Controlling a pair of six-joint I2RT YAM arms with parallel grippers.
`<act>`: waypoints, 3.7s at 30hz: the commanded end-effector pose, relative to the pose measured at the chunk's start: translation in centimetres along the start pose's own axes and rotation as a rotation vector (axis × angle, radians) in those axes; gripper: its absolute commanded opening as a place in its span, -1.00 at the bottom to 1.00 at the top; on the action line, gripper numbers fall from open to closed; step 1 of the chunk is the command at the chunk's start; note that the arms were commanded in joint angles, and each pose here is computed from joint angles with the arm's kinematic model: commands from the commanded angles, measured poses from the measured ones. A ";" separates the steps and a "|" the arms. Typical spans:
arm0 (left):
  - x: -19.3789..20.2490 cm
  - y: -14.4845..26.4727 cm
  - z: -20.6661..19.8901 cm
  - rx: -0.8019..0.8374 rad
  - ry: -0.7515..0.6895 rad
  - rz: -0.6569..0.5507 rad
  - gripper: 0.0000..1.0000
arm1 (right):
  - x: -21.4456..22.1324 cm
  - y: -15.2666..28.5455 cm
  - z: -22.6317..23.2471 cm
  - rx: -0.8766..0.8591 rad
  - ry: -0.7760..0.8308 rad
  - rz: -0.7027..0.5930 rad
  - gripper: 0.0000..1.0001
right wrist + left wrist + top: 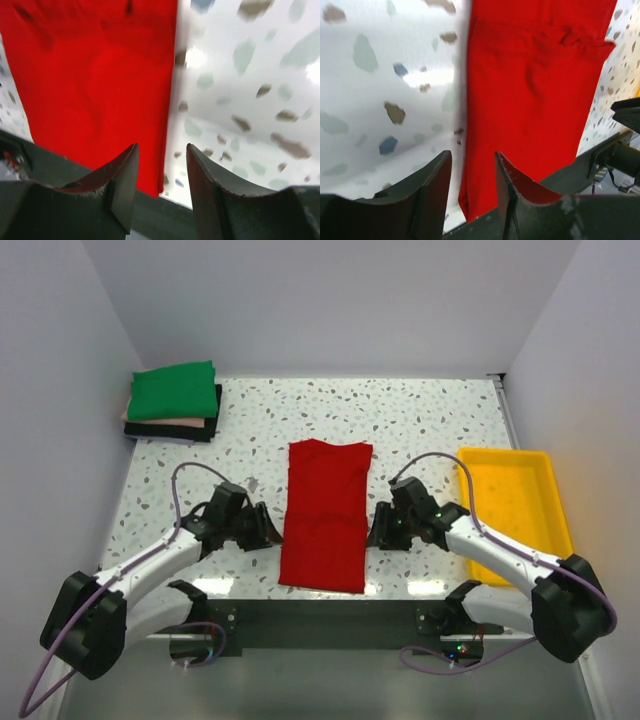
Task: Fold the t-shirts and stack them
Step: Fold the tshirt
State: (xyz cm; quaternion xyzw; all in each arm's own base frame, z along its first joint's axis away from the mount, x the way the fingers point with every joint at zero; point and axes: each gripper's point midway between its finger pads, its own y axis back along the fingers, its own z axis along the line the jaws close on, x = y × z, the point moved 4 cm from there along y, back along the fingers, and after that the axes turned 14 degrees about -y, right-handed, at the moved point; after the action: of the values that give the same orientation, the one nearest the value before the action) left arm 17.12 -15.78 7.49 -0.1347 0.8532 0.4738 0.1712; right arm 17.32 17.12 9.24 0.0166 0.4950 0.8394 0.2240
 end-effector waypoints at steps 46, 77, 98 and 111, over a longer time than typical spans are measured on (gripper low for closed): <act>6.7 2.3 -2.0 0.074 -0.034 0.180 -0.17 | 11.6 -1.5 -4.9 -0.005 -0.185 0.336 -0.08; 8.6 -0.1 -1.4 -0.008 -0.053 0.237 -0.67 | 11.5 -2.0 -5.7 0.010 -0.176 0.310 -0.64; 5.1 3.4 -5.1 0.110 -0.151 0.116 -1.00 | 8.7 3.0 -1.3 -0.139 0.039 0.200 -1.00; -0.5 7.4 -10.3 0.183 -0.199 -0.014 -1.00 | 5.5 7.7 3.3 -0.208 0.093 0.063 -1.00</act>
State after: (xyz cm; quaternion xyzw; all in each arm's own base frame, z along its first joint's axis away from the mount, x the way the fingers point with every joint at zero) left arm 13.25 -20.92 17.51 -0.0828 0.8725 0.4050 0.2606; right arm 10.69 19.30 15.13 -0.0203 0.4108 0.8949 0.1733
